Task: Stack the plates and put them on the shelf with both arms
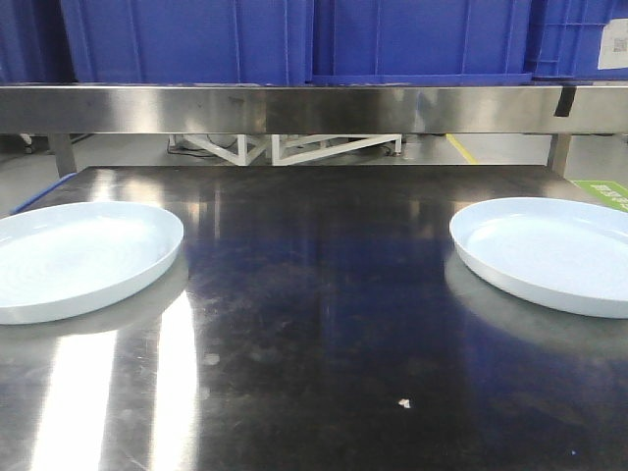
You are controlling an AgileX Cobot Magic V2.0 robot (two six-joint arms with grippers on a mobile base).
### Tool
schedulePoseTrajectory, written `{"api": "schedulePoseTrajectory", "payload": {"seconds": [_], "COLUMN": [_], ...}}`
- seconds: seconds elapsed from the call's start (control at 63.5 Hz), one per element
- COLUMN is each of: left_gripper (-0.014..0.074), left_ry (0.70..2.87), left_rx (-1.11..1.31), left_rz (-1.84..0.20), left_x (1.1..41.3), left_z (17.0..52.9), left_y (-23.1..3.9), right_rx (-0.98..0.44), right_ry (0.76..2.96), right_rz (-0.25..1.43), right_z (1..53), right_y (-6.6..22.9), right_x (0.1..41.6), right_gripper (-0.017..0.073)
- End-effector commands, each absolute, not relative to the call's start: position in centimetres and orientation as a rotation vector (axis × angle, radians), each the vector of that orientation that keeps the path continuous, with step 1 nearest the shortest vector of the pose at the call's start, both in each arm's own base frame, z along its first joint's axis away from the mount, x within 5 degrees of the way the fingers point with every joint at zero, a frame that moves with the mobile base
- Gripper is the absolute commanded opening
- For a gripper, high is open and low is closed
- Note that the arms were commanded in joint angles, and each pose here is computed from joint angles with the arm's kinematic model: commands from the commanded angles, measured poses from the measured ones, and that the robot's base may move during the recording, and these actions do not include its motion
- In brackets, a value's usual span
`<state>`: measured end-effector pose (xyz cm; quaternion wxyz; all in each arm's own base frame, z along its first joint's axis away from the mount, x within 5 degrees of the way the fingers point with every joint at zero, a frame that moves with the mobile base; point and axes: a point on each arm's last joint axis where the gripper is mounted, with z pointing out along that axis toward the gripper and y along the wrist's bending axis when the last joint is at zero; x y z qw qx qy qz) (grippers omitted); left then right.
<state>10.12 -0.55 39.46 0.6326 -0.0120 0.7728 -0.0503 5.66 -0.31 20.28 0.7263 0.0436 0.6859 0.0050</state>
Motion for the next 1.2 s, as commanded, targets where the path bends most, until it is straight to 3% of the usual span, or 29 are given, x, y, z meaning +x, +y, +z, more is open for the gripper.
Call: {"api": "schedulePoseTrajectory", "payload": {"seconds": [0.0, 0.142, 0.362, 0.504, 0.945, 1.181], "left_gripper": [0.0091, 0.0144, 0.0382, 0.0471, 0.0480, 0.0479], "left_ry": [1.853, 2.111, 2.427, 2.561, 2.674, 2.689], "left_rx": [-0.043, -0.041, -0.055, -0.066, -0.115, -0.076], "left_rz": [-0.163, -0.201, -0.222, -0.226, -0.217, -0.272], "left_x": [13.0, 17.3, 23.0, 25.5, 30.5, 31.1], "left_z": [40.9, 39.4, 34.8, 31.8, 25.5, 24.6], "left_y": [-0.7, -1.0, -1.0, -1.0, -0.8, -1.2], "right_rx": [0.093, 0.093, 0.093, 0.093, 0.093, 0.093], "right_ry": [1.393, 1.393, 1.394, 1.394, 1.394, 1.398], "right_rz": [-0.004, -0.004, -0.004, -0.004, -0.004, -0.004], "right_z": [21.7, 21.7, 21.7, 21.7, 21.7, 21.6], "right_y": [-0.4, -0.4, -0.4, -0.4, -0.4, -0.4], "right_x": [5.3, 5.3, 5.3, 5.3, 5.3, 5.3], "right_gripper": [0.0050, 0.0050, 0.0050, 0.0050, 0.0050, 0.0050]}}
